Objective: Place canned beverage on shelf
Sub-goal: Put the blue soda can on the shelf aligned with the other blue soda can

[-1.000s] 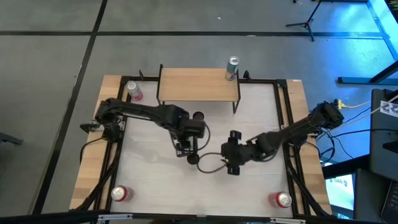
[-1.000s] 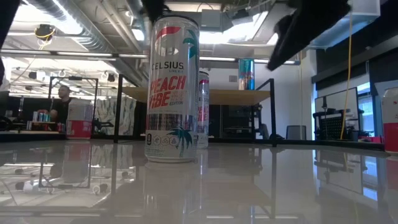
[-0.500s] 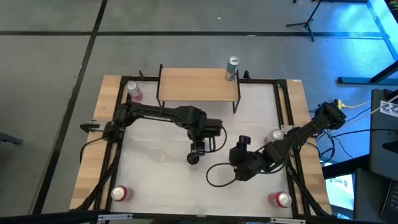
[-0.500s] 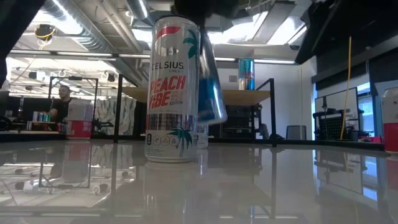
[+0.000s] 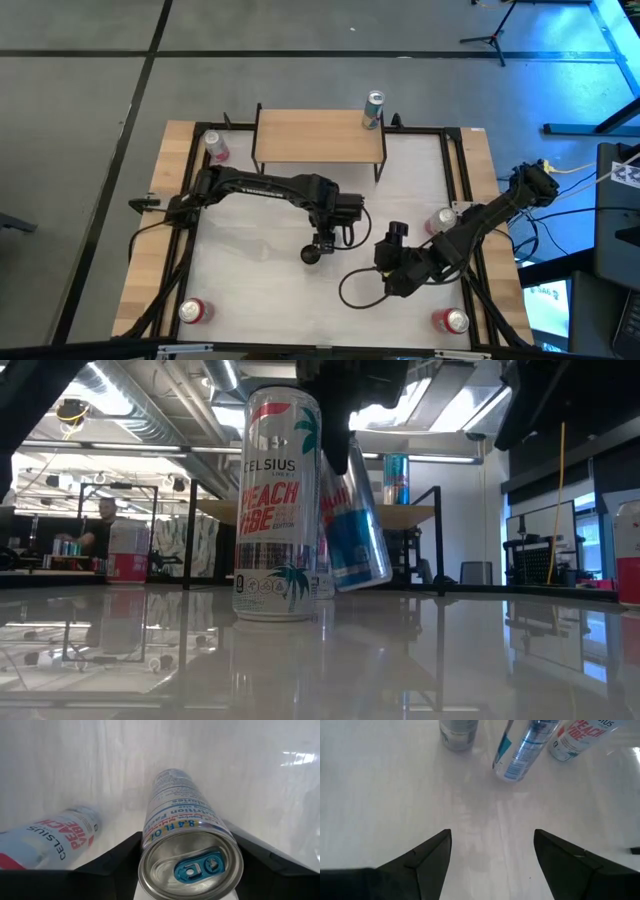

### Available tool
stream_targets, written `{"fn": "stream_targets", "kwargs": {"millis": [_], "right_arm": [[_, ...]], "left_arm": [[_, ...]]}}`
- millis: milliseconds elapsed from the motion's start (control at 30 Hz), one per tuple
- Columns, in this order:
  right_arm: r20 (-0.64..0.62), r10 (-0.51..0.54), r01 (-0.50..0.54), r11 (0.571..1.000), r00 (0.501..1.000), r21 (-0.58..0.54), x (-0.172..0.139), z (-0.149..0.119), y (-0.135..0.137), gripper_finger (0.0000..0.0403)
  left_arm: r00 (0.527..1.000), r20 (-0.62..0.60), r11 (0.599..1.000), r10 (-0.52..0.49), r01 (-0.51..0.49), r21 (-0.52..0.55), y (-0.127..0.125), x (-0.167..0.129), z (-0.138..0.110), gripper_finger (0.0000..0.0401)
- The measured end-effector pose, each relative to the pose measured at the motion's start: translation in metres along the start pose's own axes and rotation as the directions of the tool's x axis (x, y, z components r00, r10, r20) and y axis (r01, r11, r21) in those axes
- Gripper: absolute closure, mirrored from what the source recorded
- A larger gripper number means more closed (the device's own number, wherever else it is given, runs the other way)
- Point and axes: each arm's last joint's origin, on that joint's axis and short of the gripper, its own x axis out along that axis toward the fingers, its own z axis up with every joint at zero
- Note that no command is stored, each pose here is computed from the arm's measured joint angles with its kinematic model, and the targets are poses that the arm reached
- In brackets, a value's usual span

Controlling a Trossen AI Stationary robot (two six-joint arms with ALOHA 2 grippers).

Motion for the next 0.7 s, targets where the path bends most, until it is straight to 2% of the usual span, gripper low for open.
{"fn": "stream_targets", "kwargs": {"millis": [533, 700], "right_arm": [[0.000, -0.002, 0.002, 1.000, 1.000, 0.001, 0.0002, 0.0000, -0.0001, 0.0126], [0.000, -0.002, 0.002, 1.000, 1.000, 0.002, 0.0002, 0.0000, -0.0001, 0.0126]], "left_arm": [[0.997, 0.069, 0.999, -0.031, 0.030, 0.013, -0.0053, 0.0023, 0.0073, 0.0150], [0.995, 0.087, 0.999, -0.047, 0.046, 0.015, -0.0058, 0.0021, 0.0091, 0.0130]]}}
